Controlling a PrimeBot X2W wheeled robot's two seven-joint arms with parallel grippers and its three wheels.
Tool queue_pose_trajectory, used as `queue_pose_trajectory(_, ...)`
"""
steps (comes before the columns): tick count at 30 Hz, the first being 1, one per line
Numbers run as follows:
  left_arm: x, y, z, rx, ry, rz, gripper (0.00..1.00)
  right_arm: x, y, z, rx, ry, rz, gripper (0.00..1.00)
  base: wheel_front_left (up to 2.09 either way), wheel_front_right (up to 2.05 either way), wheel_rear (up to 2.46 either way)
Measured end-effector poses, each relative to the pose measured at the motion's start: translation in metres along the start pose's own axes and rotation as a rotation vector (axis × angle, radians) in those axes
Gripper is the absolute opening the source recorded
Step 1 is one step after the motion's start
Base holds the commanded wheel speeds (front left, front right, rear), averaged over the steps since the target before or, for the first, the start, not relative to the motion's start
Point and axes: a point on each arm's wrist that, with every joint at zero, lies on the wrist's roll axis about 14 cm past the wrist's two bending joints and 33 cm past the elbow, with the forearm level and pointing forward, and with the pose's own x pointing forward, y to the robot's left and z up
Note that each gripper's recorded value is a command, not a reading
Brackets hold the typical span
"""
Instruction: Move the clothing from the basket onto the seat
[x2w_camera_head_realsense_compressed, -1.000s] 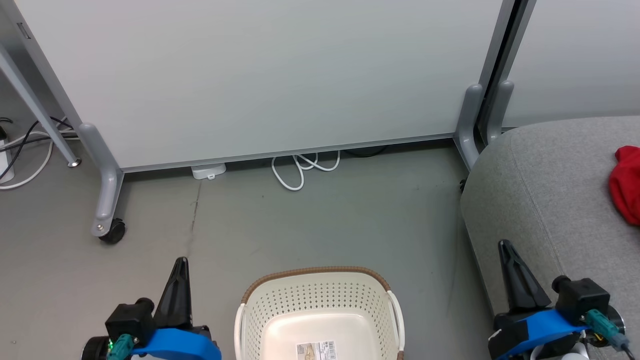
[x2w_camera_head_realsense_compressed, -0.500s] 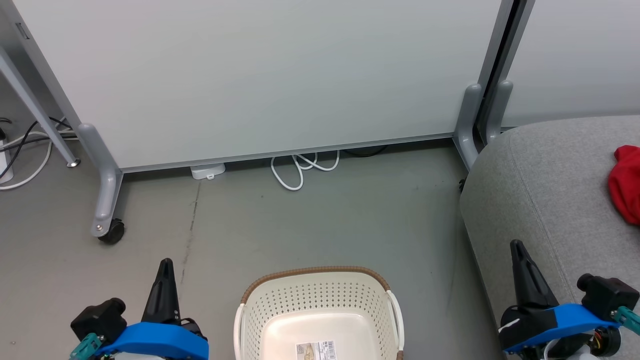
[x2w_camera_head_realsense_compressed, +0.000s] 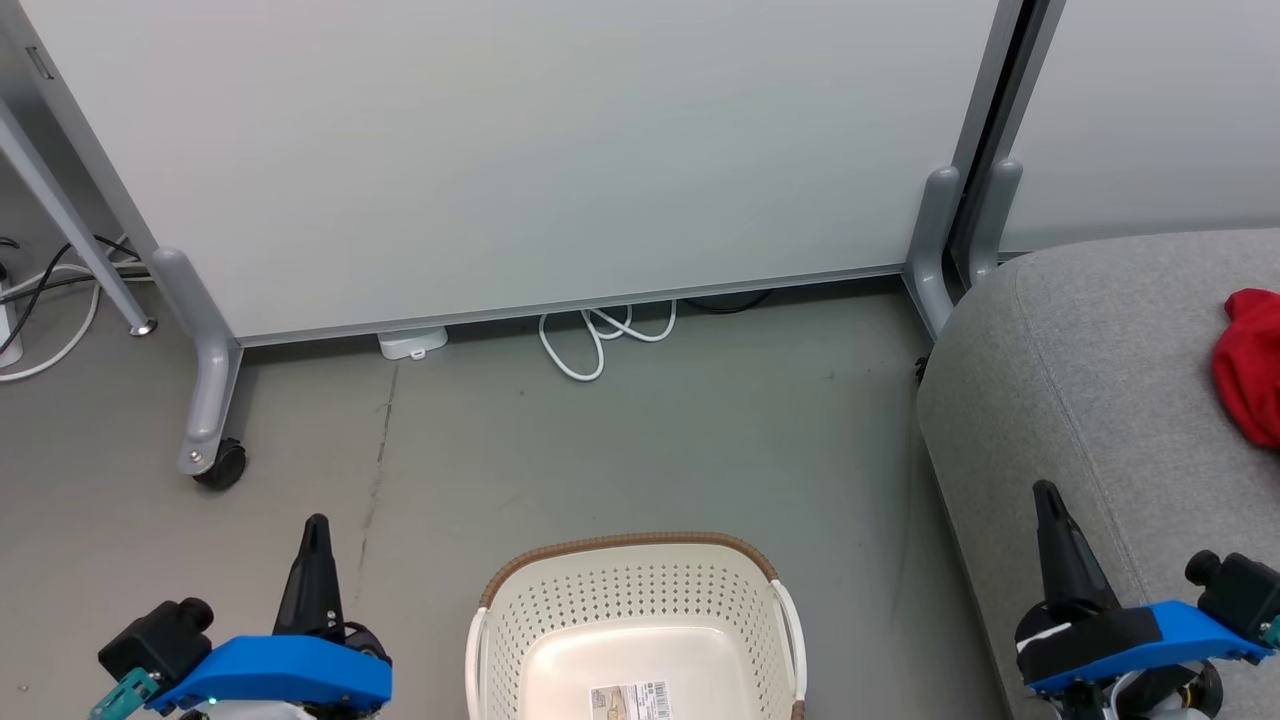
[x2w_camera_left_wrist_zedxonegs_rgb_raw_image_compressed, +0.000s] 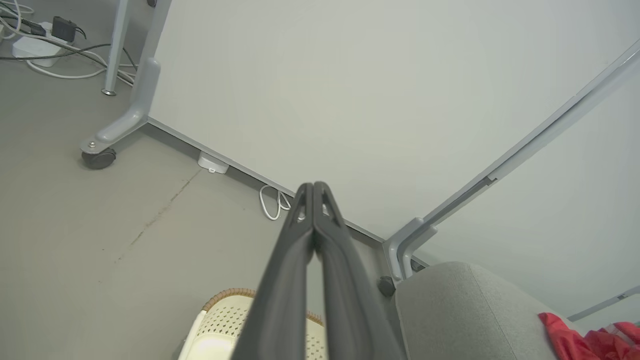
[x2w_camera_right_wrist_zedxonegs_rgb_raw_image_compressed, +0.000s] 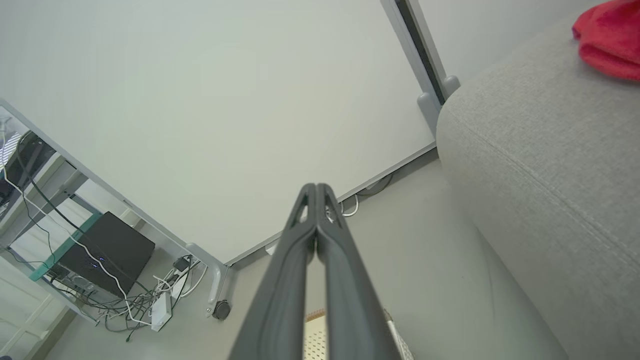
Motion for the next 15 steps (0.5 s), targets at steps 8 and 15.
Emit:
queue_pose_trajectory(8, 0.0018, 0.0013, 0.0029, -0.111, 0.001, 0.008, 0.0, 0.0002, -0.0031, 0.0012, 0.116, 0.001, -0.017, 0.0, 0.0, 0.0, 0.0)
queue_pose_trajectory(15, 0.0045, -0.0005, 0.0065, -0.203, -0.001, 0.005, 0.0, 0.0, -0.0054, 0.0013, 0.213, 0.008, -0.028, 0.0, 0.0, 0.0, 0.0)
